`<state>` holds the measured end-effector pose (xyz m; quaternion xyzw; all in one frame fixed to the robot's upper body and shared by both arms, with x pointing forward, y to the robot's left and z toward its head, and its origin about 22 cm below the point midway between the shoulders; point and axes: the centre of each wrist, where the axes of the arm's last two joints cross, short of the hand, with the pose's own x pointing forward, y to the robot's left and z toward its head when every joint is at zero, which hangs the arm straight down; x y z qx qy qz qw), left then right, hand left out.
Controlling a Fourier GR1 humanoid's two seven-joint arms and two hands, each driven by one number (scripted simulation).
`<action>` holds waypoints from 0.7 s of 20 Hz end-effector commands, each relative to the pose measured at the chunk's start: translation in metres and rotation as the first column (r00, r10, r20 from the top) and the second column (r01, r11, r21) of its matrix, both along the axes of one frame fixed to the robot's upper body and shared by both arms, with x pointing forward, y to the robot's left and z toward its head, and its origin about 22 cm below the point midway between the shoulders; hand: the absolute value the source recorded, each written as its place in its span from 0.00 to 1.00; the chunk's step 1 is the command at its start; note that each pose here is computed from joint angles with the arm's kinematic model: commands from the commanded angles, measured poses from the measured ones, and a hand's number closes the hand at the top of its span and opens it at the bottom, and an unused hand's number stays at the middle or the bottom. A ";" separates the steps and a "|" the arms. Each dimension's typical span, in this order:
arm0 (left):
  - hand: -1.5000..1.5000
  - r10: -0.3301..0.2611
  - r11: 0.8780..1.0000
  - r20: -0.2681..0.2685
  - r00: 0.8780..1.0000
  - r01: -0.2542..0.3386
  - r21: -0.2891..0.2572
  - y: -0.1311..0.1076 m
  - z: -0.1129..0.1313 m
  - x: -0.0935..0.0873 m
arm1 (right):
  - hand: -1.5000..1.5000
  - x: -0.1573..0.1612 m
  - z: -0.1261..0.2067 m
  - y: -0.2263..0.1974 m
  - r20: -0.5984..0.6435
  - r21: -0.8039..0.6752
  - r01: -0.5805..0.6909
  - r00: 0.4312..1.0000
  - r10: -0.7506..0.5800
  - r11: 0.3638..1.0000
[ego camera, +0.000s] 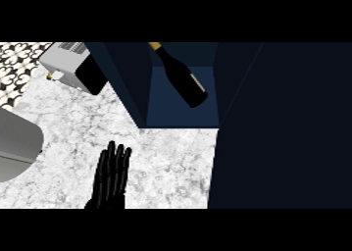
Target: Pick up the wine, place it into the cabinet and close the cabinet
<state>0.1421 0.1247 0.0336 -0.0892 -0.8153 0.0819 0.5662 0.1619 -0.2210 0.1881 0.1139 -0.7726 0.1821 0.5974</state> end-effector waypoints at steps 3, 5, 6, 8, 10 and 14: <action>0.00 -0.059 0.998 0.009 0.998 0.059 0.012 0.036 0.007 -0.010 | 1.00 -0.016 0.001 0.004 0.045 0.017 -0.105 0.993 0.105 0.994; 0.00 -0.072 0.997 0.022 0.997 0.072 0.014 0.048 0.026 -0.032 | 1.00 -0.021 0.005 0.002 0.043 0.019 -0.141 0.989 0.140 0.990; 0.00 -0.047 0.999 0.019 0.999 0.047 0.011 0.044 0.014 -0.019 | 1.00 -0.024 0.011 0.003 0.032 0.045 -0.163 0.986 0.161 0.986; 0.00 -0.056 0.998 -0.001 0.998 0.056 0.019 0.056 0.018 -0.020 | 1.00 -0.026 0.002 0.010 -0.064 0.052 -0.217 0.973 0.220 0.975; 0.00 -0.010 1.000 0.026 1.000 0.009 0.025 0.071 0.018 -0.007 | 1.00 -0.031 -0.002 0.013 -0.106 0.121 -0.233 0.964 0.246 0.965; 0.00 0.018 1.000 0.031 0.999 -0.018 0.005 0.082 0.029 -0.016 | 1.00 -0.043 -0.003 0.026 -0.137 0.148 -0.264 0.949 0.284 0.953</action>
